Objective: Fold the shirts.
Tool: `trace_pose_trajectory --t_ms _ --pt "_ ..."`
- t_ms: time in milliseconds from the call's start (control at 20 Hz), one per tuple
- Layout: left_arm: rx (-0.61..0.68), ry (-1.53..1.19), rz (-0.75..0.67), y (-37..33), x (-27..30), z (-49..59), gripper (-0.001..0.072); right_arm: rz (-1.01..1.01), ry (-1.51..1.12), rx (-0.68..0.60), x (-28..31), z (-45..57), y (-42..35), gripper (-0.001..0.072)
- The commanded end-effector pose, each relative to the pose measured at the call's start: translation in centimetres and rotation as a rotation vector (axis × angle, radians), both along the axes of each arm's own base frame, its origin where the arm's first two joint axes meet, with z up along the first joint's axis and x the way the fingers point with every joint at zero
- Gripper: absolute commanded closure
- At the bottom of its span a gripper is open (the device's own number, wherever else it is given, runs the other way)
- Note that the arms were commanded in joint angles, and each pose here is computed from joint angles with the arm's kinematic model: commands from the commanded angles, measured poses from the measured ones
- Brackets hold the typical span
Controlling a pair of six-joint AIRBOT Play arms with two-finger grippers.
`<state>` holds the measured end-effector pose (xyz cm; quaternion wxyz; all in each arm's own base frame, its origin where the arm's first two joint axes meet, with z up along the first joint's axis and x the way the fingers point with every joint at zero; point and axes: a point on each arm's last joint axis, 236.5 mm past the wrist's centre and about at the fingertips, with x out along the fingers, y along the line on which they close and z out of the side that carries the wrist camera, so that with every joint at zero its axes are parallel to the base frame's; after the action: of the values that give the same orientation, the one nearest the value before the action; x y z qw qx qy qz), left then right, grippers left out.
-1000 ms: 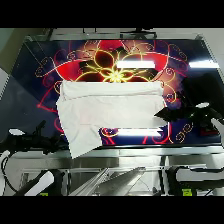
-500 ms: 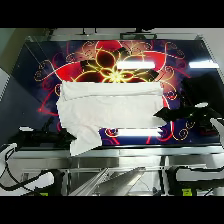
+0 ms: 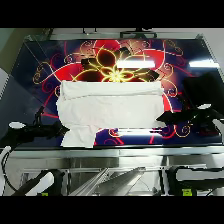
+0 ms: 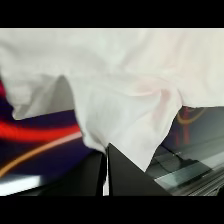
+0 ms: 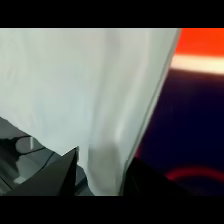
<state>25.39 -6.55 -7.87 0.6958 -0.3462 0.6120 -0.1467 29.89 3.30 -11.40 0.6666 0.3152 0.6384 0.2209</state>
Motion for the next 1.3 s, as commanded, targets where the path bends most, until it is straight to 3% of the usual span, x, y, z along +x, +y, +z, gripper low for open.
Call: trace_pose_trajectory --t_ms 0,50,100,150,350,550,950,1250 --pt "-0.017 -0.003 -0.009 -0.4 -0.1 0.6 0.0674 -0.007 0.042 0.057 -1.3 0.9 -0.6 0.0425" --pt "-0.025 0.005 -0.015 -0.5 -0.2 0.5 0.0674 -0.022 0.034 0.067 -1.0 1.1 -0.6 0.0614" --pt "-0.05 -0.004 -0.021 -0.9 -0.1 0.7 0.0674 -0.031 0.022 0.08 -0.6 1.4 -0.4 0.0677" --pt "-0.086 -0.032 -0.011 -1.4 0.6 1.4 0.0673 -0.039 0.011 0.095 -0.3 1.7 -0.1 0.0693" --pt "-0.098 -0.215 0.045 1.2 5.2 7.0 0.0673 -0.088 -0.072 0.101 2.2 4.5 -1.4 0.0694" --pt "-0.085 -0.377 0.024 2.8 11.0 12.8 0.0674 -0.16 -0.272 0.224 8.2 10.9 -0.3 0.0693" --pt "-0.073 -0.465 -0.146 0.1 24.6 12.0 0.0673 -0.273 -0.452 0.047 19.5 10.3 -1.1 0.0693" --pt "-0.077 -0.455 -0.191 -0.5 30.8 6.2 0.0673 -0.263 -0.424 -0.006 22.1 4.3 -1.1 0.0692"
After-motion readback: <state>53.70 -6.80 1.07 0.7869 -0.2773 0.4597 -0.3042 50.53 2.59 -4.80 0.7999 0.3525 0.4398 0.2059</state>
